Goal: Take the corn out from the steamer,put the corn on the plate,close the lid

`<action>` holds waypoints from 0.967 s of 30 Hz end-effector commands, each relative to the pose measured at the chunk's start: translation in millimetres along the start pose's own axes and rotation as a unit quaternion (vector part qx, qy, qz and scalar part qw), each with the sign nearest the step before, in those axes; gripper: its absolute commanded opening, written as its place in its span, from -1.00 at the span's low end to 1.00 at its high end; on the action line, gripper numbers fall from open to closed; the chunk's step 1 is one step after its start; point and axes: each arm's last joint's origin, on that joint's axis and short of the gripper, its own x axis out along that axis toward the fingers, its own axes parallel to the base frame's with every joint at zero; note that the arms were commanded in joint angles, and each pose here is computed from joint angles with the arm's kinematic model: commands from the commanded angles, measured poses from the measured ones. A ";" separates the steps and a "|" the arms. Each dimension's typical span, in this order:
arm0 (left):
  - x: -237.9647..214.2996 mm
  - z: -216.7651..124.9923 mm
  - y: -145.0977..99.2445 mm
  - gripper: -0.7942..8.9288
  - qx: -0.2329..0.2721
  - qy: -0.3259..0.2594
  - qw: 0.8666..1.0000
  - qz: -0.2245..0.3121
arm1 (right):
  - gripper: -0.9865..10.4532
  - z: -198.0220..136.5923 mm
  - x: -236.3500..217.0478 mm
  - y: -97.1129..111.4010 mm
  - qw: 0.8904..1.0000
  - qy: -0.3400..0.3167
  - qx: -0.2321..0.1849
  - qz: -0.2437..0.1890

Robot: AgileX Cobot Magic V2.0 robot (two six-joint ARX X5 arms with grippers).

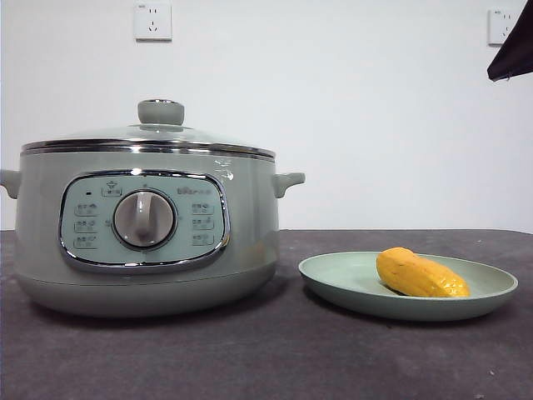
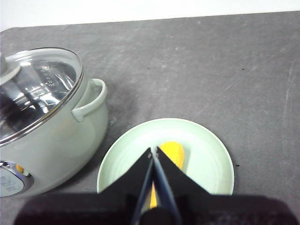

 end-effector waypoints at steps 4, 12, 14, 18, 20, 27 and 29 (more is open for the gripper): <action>1.1 -4.1 0.2 -0.84 0.000 0.007 1.000 0.001 | -0.82 -1.0 0.3 -0.1 1.000 -0.001 0.005 0.001; 1.1 -4.1 0.2 -0.84 0.000 0.007 1.000 0.001 | -0.82 -1.9 -0.1 -0.3 0.999 0.003 -0.035 0.000; 1.1 -4.1 0.2 -0.84 0.000 0.007 1.000 0.000 | -0.82 -3.2 -4.7 -2.0 0.998 0.003 -0.058 -0.005; 1.1 -4.1 0.2 -0.84 0.000 0.007 1.000 0.001 | -0.82 -10.3 -16.7 -12.5 0.995 -0.022 -0.098 -0.022; 1.1 -4.1 0.2 -0.84 0.001 0.007 1.000 0.001 | -0.82 -17.2 -22.5 -18.9 0.995 -0.038 -0.095 -0.018; 1.1 -4.1 0.2 -0.84 0.001 0.007 1.000 0.001 | -0.82 -55.5 -32.3 -39.2 0.991 -0.093 -0.083 -0.057; 1.1 -4.1 0.2 -0.84 0.001 0.007 1.000 0.001 | -0.82 -65.6 -29.7 -43.1 0.988 -0.108 -0.082 -0.071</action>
